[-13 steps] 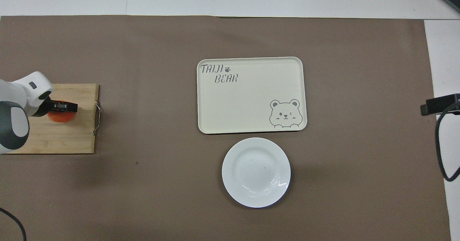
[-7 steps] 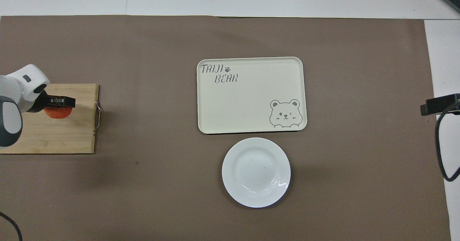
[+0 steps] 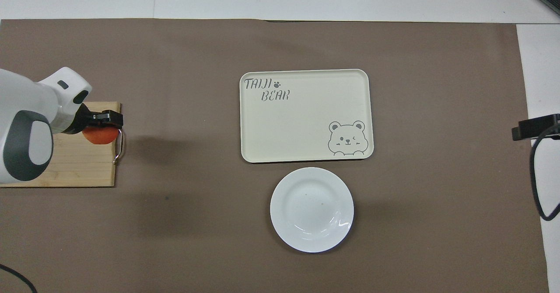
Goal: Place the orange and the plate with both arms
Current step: 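Grasp the orange with the left gripper and lift it, then carry the orange with the left gripper onto the white plate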
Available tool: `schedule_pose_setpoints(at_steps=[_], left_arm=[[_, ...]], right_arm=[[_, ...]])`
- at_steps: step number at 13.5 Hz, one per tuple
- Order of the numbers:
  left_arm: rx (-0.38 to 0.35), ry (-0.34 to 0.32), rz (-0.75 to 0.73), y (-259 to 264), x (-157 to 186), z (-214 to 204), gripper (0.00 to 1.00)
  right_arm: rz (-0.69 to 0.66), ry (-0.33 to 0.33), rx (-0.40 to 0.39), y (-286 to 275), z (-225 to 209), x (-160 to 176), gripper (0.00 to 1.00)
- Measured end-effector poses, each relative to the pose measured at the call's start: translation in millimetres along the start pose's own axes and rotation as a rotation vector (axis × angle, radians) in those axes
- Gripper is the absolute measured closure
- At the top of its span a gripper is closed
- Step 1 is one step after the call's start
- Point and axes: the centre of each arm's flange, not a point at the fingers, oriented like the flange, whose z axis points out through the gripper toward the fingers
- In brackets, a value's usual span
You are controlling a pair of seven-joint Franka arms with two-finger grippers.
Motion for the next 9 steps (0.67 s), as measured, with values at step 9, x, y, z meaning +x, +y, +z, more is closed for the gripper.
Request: schedule_pose_setpoints(at_steps=[9], left_arm=[[-0.007,-0.015,-0.073,183.0,-56.2,2.9,0.26]], right_arm=[[0.000,0.000,0.000,0.0,0.0,0.0,0.00]])
